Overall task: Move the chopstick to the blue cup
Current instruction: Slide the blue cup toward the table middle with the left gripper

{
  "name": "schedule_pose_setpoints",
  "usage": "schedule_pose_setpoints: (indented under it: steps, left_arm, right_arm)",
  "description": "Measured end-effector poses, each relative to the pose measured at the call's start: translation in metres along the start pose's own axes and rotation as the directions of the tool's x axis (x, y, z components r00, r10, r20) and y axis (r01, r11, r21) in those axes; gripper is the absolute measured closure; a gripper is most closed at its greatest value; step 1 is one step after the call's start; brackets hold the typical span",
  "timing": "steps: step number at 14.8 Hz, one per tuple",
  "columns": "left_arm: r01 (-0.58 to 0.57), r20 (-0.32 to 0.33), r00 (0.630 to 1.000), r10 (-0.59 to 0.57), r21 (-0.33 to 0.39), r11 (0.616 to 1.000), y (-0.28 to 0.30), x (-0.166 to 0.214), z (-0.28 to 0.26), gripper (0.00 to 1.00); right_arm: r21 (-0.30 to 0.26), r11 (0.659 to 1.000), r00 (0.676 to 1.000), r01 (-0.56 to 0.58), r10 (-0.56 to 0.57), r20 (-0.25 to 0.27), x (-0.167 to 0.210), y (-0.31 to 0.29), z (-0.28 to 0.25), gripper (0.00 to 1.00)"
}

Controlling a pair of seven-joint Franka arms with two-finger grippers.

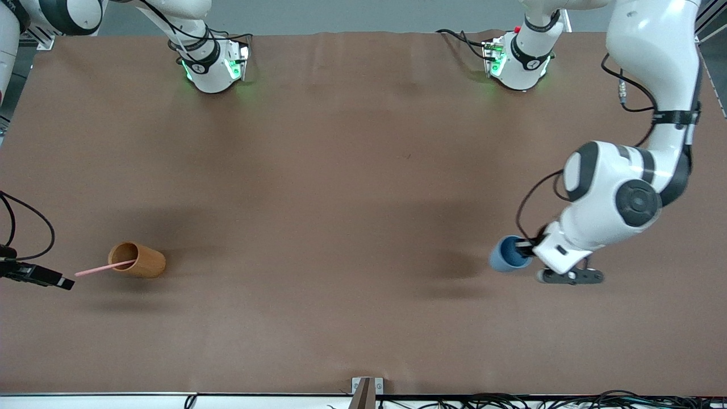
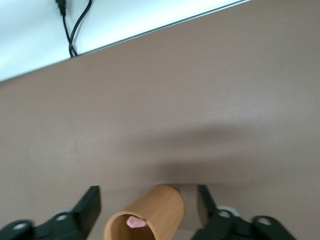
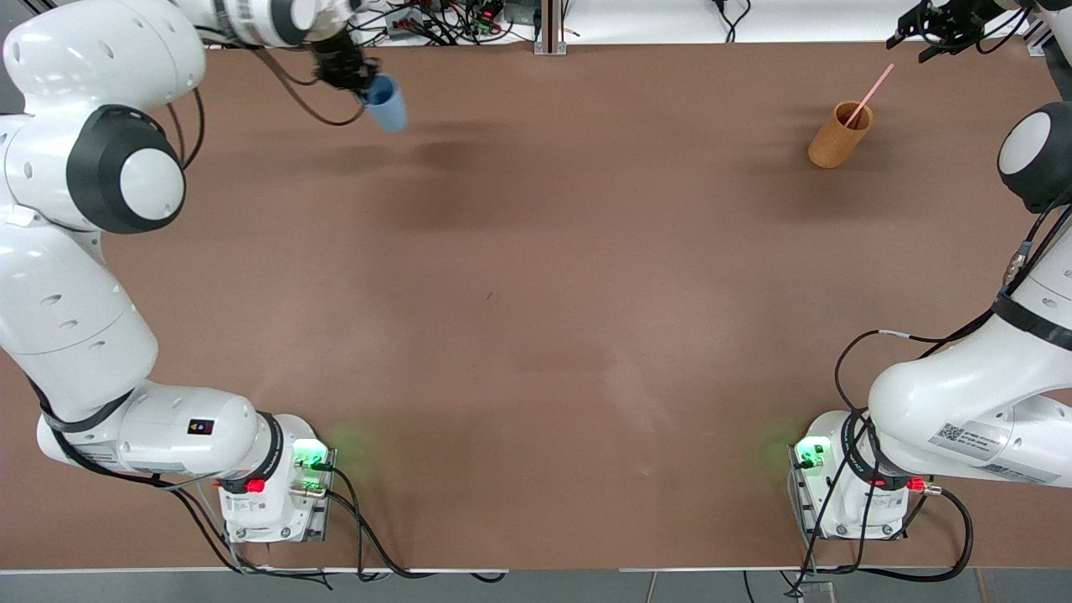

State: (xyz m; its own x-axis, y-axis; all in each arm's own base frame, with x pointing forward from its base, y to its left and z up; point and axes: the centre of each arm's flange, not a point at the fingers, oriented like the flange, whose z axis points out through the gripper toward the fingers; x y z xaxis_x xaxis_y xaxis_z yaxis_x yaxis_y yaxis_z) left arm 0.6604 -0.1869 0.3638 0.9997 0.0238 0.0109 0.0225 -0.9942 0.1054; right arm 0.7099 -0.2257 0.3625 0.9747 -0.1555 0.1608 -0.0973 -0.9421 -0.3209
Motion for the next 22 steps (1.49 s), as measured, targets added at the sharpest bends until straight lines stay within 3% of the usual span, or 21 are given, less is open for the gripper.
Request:
schedule_pose_setpoints:
  steps: [2, 5, 8, 14, 22]
  left_arm:
    - [0.068, 0.026, 0.997, -0.068, -0.019, 0.997, 0.076, -0.028, 0.008, 0.95]
    - [0.125, 0.062, 0.99, -0.124, -0.015, 0.992, 0.184, -0.079, 0.035, 0.95]
    - [0.149, 0.093, 0.985, -0.148, -0.006, 0.989, 0.246, -0.111, 0.068, 0.95]
    - [0.132, 0.066, 0.989, -0.134, 0.031, 0.991, 0.263, -0.118, 0.104, 0.95]
    - [0.116, 0.056, 0.991, -0.119, 0.052, 0.992, 0.261, -0.118, 0.12, 0.95]
  right_arm:
    - [0.026, 0.998, 0.999, 0.051, -0.051, 0.006, -0.003, 0.004, 0.011, 0.28]
    - [0.043, 0.995, 0.996, 0.087, -0.087, 0.017, -0.005, 0.006, 0.018, 0.59]
    - [0.068, 0.994, 0.994, 0.09, -0.094, 0.058, -0.01, 0.003, 0.022, 0.66]
    - [0.101, 0.993, 0.99, 0.067, -0.079, 0.118, -0.016, -0.001, 0.025, 0.66]
    - [0.101, 0.994, 0.99, 0.051, -0.064, 0.123, -0.017, -0.001, 0.024, 0.78]
